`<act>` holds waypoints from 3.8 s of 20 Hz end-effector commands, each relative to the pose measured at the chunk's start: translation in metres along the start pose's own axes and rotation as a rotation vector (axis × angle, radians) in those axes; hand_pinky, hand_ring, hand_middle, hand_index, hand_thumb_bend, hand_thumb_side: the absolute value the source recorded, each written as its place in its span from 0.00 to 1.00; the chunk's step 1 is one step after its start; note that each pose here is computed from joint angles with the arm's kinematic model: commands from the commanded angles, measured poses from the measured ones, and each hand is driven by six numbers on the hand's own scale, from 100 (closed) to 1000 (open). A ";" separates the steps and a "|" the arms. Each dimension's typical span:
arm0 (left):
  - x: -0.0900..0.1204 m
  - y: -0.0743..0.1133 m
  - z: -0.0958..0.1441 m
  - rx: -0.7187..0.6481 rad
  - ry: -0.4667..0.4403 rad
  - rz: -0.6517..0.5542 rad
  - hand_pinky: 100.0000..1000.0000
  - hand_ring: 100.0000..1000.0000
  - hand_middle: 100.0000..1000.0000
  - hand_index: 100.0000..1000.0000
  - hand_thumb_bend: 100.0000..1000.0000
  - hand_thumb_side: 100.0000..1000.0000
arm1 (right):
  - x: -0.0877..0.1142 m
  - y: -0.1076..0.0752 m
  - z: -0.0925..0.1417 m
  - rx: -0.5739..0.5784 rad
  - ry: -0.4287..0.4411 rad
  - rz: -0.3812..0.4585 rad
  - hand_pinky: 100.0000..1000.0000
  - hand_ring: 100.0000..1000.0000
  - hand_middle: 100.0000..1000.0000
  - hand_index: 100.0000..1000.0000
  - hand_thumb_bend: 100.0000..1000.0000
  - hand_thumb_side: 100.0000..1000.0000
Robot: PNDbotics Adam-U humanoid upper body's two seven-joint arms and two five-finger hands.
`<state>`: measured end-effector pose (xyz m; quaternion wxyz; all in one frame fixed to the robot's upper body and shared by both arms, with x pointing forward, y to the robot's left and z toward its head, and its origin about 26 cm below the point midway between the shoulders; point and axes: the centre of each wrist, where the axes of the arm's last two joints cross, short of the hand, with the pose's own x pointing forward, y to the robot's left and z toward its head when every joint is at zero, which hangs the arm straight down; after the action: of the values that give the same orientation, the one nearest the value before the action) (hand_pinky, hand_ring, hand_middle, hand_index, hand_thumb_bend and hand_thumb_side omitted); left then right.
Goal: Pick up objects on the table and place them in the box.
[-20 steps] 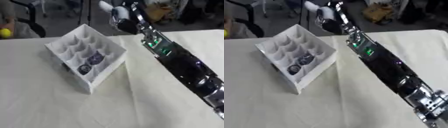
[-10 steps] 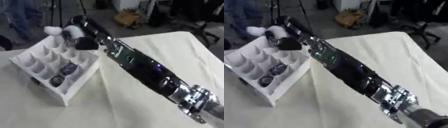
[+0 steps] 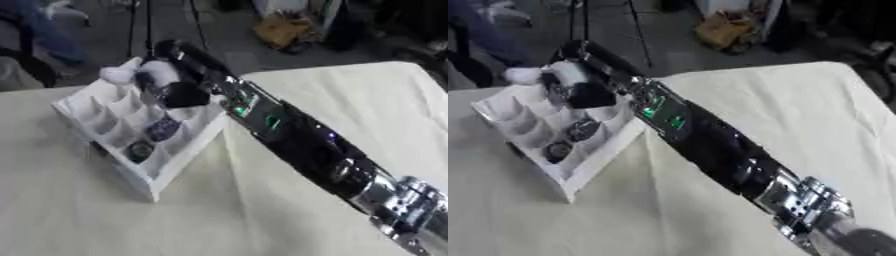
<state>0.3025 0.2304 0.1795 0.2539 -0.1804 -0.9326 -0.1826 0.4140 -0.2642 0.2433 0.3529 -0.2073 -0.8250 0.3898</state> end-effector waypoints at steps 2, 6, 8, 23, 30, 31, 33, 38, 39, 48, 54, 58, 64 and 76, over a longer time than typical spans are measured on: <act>0.006 -0.001 -0.007 -0.022 -0.034 -0.001 0.69 0.76 0.77 0.87 0.18 0.93 | -0.002 -0.010 -0.003 -0.049 0.010 0.040 0.10 0.00 0.57 0.42 0.00 0.32; 0.005 -0.002 -0.008 -0.027 -0.037 0.008 0.69 0.76 0.77 0.87 0.18 0.94 | -0.005 -0.013 -0.003 -0.065 0.000 0.106 0.24 0.10 0.79 0.70 0.00 0.34; 0.005 -0.003 -0.008 -0.028 -0.038 0.012 0.69 0.76 0.77 0.87 0.18 0.94 | -0.006 -0.015 -0.003 -0.062 -0.026 0.200 0.35 0.24 0.91 0.86 0.00 0.33; 0.004 -0.006 -0.009 -0.036 -0.040 0.026 0.69 0.76 0.77 0.87 0.18 0.94 | -0.026 -0.004 0.005 0.077 -0.206 0.456 0.97 0.68 1.00 1.00 0.00 0.94; 0.004 -0.006 -0.010 -0.041 -0.041 0.028 0.69 0.76 0.77 0.87 0.18 0.94 | -0.030 0.001 0.008 0.107 -0.225 0.407 0.89 0.62 1.00 1.00 0.00 1.00; 0.004 -0.006 -0.010 -0.042 -0.041 0.027 0.69 0.76 0.77 0.87 0.18 0.94 | -0.029 0.000 0.008 0.110 -0.228 0.404 0.89 0.62 1.00 1.00 0.00 1.00; 0.004 -0.006 -0.010 -0.043 -0.042 0.026 0.69 0.76 0.77 0.87 0.18 0.94 | -0.029 -0.001 0.008 0.111 -0.229 0.399 0.89 0.61 1.00 1.00 0.00 1.00; 0.004 -0.006 -0.010 -0.044 -0.042 0.026 0.69 0.76 0.77 0.87 0.18 0.94 | -0.027 -0.002 0.008 0.100 -0.225 0.387 0.83 0.52 1.00 1.00 0.00 0.81; 0.004 -0.006 -0.010 -0.044 -0.042 0.025 0.69 0.76 0.77 0.87 0.18 0.94 | -0.027 -0.002 0.008 0.092 -0.223 0.383 0.83 0.52 1.00 1.00 0.00 0.76; 0.004 -0.006 -0.010 -0.051 -0.044 0.025 0.69 0.76 0.77 0.87 0.18 0.95 | -0.018 -0.003 0.006 0.102 -0.222 0.432 1.00 0.85 1.00 1.00 0.00 1.00; 0.004 -0.007 -0.010 -0.052 -0.043 0.026 0.69 0.76 0.77 0.87 0.18 0.95 | -0.005 -0.006 0.003 0.110 -0.224 0.529 1.00 0.90 1.00 1.00 0.00 1.00; 0.004 -0.007 -0.010 -0.054 -0.043 0.026 0.69 0.76 0.77 0.87 0.18 0.95 | -0.002 -0.001 0.003 0.201 -0.243 0.553 1.00 0.89 1.00 1.00 0.29 0.60; 0.004 -0.007 -0.011 -0.055 -0.045 0.027 0.69 0.76 0.77 0.87 0.18 0.95 | -0.005 0.000 0.002 0.312 -0.256 0.556 1.00 0.87 1.00 1.00 0.34 0.62; 0.005 0.001 -0.002 -0.030 -0.018 -0.017 0.69 0.76 0.76 0.86 0.17 0.95 | 0.029 -0.027 0.005 -0.032 -0.302 0.334 0.59 0.36 0.87 0.84 0.00 0.62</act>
<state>0.3019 0.2256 0.1773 0.2510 -0.1923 -0.9295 -0.1900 0.3980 -0.2612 0.2523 0.1725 -0.2802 -0.8132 0.4801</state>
